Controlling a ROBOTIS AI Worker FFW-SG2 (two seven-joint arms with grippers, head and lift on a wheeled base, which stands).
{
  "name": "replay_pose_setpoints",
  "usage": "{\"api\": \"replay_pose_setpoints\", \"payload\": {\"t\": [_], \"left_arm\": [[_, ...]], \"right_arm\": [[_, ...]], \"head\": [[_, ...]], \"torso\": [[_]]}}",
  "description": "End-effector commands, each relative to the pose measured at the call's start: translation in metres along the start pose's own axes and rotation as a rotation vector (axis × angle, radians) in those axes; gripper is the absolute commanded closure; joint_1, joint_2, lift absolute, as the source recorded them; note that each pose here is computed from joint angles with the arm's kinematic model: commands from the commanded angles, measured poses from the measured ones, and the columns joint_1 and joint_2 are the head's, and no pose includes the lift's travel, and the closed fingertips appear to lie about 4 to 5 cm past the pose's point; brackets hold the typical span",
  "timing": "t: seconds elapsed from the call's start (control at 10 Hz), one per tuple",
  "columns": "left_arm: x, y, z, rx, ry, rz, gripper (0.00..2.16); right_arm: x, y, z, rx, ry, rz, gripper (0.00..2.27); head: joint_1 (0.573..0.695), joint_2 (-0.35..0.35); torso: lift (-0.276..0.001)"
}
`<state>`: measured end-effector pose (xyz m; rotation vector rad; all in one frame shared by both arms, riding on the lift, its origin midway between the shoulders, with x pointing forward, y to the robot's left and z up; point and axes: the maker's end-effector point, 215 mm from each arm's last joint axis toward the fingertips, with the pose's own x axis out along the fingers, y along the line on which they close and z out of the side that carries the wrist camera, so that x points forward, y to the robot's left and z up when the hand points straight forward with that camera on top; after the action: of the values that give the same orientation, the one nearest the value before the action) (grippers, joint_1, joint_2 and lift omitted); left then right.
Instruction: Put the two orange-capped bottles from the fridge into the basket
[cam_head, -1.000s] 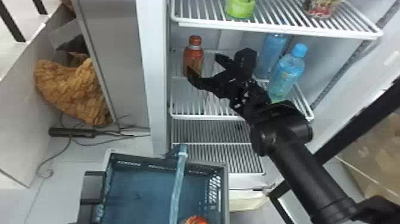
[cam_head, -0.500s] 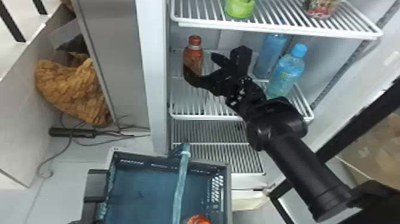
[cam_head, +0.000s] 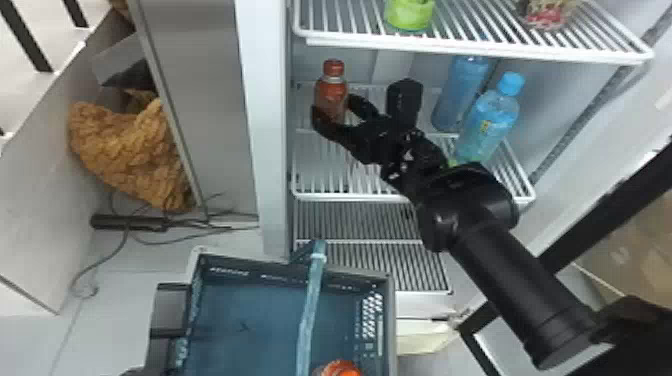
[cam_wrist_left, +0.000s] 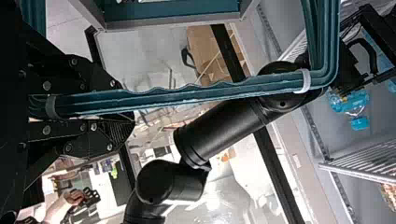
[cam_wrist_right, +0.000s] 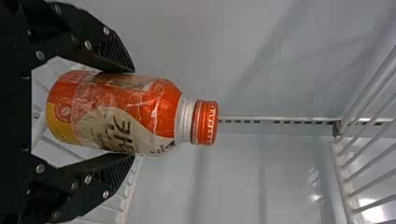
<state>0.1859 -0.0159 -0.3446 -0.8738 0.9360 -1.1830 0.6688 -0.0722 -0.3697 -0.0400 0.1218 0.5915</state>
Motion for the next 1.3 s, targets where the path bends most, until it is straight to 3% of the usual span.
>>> {"api": "replay_pose_setpoints", "payload": {"t": [0.0, 0.6, 1.2], "left_arm": [[0.000, 0.000, 0.000, -0.001, 0.001, 0.000, 1.20], [0.000, 0.001, 0.003, 0.005, -0.007, -0.002, 1.20], [-0.003, 0.002, 0.003, -0.006, -0.021, -0.002, 1.20]], "right_arm": [[0.001, 0.001, 0.002, -0.003, -0.001, 0.001, 0.89], [-0.015, -0.005, 0.022, -0.059, -0.090, -0.024, 0.89], [-0.076, -0.001, 0.040, -0.020, -0.184, -0.064, 0.89]], "head": [[0.695, -0.116], [0.695, -0.121], [0.695, -0.163]], "torso": [[-0.235], [-0.235], [-0.235]]}}
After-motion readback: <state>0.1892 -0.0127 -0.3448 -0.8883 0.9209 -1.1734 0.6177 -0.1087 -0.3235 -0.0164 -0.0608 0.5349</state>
